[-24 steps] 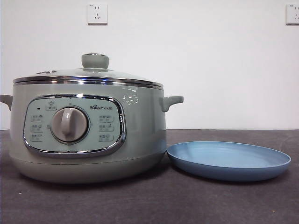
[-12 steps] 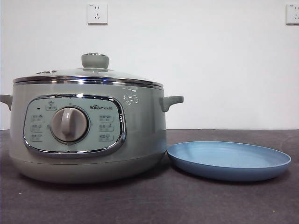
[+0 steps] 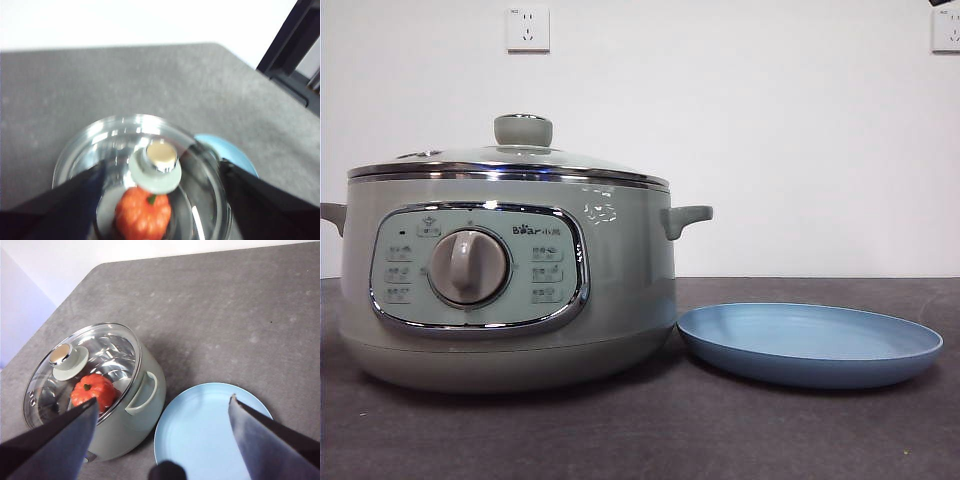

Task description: Take the pumpkin out from the steamer,put the pumpkin in the blue plate,close the lid

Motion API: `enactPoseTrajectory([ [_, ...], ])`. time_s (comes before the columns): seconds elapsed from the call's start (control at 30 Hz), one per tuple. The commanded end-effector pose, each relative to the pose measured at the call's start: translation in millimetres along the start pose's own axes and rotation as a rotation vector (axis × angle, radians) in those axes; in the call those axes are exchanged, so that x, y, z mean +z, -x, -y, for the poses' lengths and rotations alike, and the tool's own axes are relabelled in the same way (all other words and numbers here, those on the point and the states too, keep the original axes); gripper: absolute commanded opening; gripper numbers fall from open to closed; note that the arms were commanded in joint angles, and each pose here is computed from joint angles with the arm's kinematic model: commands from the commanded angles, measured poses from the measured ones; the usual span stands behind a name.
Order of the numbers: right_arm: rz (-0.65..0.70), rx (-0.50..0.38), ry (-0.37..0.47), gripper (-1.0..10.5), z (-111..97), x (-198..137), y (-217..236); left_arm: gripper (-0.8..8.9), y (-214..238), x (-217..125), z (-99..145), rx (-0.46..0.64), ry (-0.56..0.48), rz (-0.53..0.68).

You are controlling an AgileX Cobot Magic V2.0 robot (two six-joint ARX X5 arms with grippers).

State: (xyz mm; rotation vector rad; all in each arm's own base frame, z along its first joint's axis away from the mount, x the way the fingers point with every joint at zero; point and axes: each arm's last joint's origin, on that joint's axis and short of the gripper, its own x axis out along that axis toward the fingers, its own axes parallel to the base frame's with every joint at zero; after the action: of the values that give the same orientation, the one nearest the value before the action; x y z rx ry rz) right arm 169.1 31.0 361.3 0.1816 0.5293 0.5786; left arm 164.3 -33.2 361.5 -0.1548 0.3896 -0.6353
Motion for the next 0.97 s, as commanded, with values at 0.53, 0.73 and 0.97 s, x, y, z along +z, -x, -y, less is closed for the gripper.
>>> enactPoseTrajectory([
  [0.53, 0.002, 0.005, 0.001, 4.4, -0.3, 0.7, -0.1, 4.27, -111.3, 26.1, 22.6, 0.076, -0.13, -0.295],
  [0.73, 0.002, 0.004, 0.001, 4.4, -0.3, 0.7, -0.1, 4.27, -144.0, 6.5, 21.8, 0.092, -0.14, -0.415],
  [0.97, 0.002, 0.004, 0.001, 4.4, -0.3, 0.7, -0.1, 4.27, -158.8, -6.0, 19.1, 0.102, -0.148, -0.495],
])
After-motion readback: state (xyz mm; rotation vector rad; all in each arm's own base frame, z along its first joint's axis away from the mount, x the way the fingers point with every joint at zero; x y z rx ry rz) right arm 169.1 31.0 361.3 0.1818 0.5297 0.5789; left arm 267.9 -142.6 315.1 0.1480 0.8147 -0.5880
